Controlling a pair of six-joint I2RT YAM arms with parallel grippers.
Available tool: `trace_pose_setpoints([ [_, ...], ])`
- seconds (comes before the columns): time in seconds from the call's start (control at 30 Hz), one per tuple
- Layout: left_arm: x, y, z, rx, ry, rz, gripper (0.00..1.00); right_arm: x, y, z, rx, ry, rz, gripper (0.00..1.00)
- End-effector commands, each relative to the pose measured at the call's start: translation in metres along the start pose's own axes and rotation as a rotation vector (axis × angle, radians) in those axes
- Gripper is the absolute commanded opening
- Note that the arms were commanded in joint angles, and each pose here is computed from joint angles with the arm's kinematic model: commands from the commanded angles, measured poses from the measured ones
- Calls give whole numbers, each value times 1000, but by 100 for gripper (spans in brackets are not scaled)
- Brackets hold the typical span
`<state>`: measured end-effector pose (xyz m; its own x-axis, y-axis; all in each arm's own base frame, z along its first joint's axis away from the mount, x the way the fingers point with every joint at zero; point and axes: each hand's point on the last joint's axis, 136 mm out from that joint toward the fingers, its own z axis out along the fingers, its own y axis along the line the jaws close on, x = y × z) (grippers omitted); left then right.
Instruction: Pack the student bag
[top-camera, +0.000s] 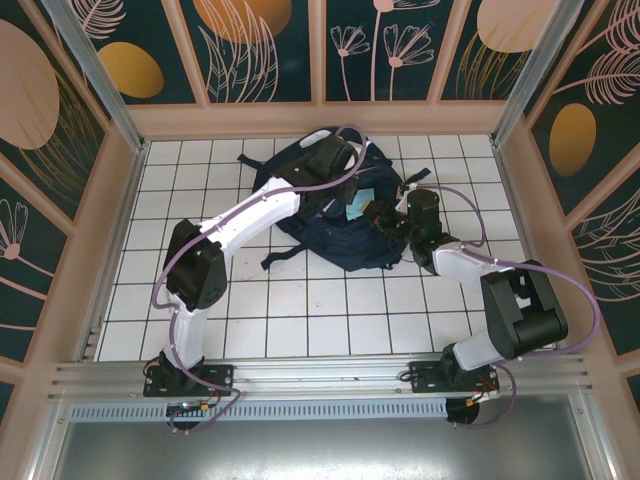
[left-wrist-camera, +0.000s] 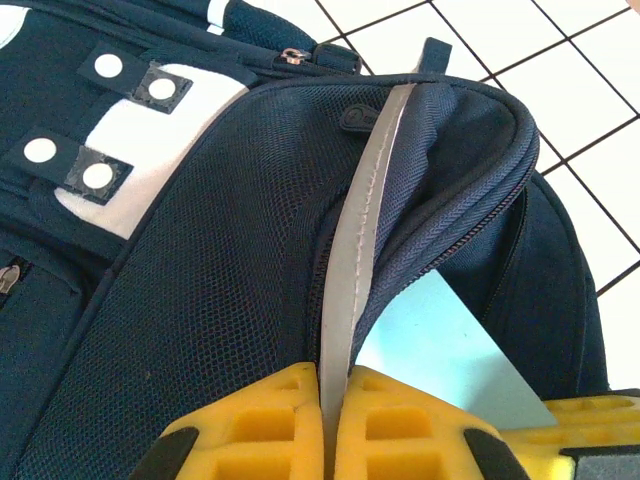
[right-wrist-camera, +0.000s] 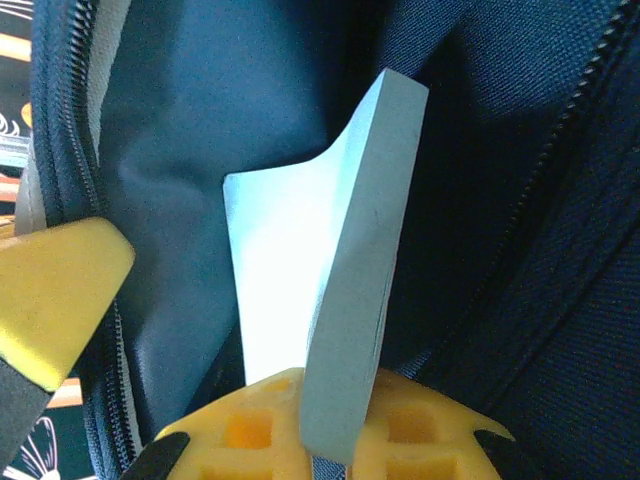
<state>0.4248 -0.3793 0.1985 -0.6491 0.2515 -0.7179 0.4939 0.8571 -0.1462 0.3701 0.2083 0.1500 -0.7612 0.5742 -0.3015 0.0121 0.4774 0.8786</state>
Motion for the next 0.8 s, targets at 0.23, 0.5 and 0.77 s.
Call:
trace_pose_setpoints([
  [0.23, -74, -5, -68, 1, -293, -34, 0, -6, -36, -12, 202, -83, 19, 0],
  [0.5, -64, -24, -66, 123, -272, -21, 0, -10, 10, 8, -3, -39, -52, 0],
  [0.77, -46, -26, -65, 158, -248, -47, 0, -7, 22, 42, -58, 26, -32, 3],
])
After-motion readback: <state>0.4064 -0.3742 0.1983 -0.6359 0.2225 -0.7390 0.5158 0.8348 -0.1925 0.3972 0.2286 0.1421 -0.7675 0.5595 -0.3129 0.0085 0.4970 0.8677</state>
